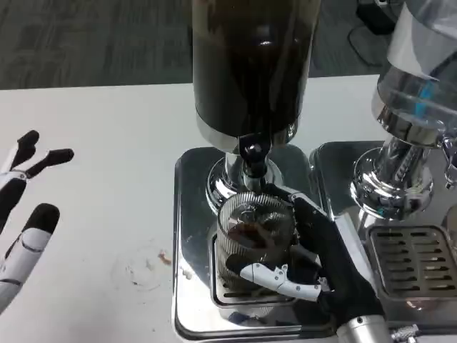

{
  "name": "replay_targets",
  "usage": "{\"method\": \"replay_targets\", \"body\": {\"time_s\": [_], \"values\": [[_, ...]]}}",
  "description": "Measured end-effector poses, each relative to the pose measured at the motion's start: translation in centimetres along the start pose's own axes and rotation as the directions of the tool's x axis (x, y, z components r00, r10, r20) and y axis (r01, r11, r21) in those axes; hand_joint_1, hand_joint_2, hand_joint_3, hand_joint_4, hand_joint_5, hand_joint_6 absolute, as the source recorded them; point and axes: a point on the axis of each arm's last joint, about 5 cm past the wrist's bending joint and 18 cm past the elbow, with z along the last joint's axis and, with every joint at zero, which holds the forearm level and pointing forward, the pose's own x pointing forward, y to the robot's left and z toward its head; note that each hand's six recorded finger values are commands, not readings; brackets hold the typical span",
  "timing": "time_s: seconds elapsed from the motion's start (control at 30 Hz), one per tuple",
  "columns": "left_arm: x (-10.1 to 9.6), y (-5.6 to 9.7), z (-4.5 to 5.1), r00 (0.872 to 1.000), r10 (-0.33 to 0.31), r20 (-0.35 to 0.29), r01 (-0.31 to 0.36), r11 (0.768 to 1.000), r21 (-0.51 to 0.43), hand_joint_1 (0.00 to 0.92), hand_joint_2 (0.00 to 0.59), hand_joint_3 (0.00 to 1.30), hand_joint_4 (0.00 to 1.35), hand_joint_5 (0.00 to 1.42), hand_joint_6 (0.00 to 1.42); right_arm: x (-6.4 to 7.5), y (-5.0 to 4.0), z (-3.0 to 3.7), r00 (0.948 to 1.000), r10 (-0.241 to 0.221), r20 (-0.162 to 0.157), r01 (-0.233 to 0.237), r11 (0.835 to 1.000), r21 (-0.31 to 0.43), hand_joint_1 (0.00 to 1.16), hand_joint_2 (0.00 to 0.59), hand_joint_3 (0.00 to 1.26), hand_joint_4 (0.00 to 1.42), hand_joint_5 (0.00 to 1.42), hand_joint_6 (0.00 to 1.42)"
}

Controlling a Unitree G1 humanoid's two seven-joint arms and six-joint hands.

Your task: Grasp the cup under the faucet to collect the drink, then remove the cup.

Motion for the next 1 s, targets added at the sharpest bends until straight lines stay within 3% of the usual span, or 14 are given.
{"method": "replay_targets", "body": {"time_s": [0.3,0.53,1.0], "values": [[0.01,0.02,-0.02,1.000,0.000,-0.005,0.000,1.000,-0.001,0.000,0.228,0.27,0.00,0.02,0.00,0.00,0.34,0.05,0.9995,-0.031,0.007,0.031,0.999,-0.012,0.97,0.149,0.37,0.47,0.69,0.89],[0.01,0.01,-0.03,1.000,0.000,-0.008,0.000,1.000,-0.003,0.000,0.228,0.27,0.00,0.02,0.00,-0.03,0.39,0.11,0.9995,-0.030,0.015,0.030,0.999,-0.031,0.97,0.149,0.38,0.48,0.71,0.92],[0.17,-0.49,-0.23,1.000,-0.019,-0.013,0.018,1.000,-0.021,0.000,0.222,0.27,0.00,0.02,0.00,-0.50,-0.44,0.23,0.9993,-0.033,0.019,0.034,0.996,-0.086,0.97,0.149,0.42,0.50,0.74,0.95]]}}
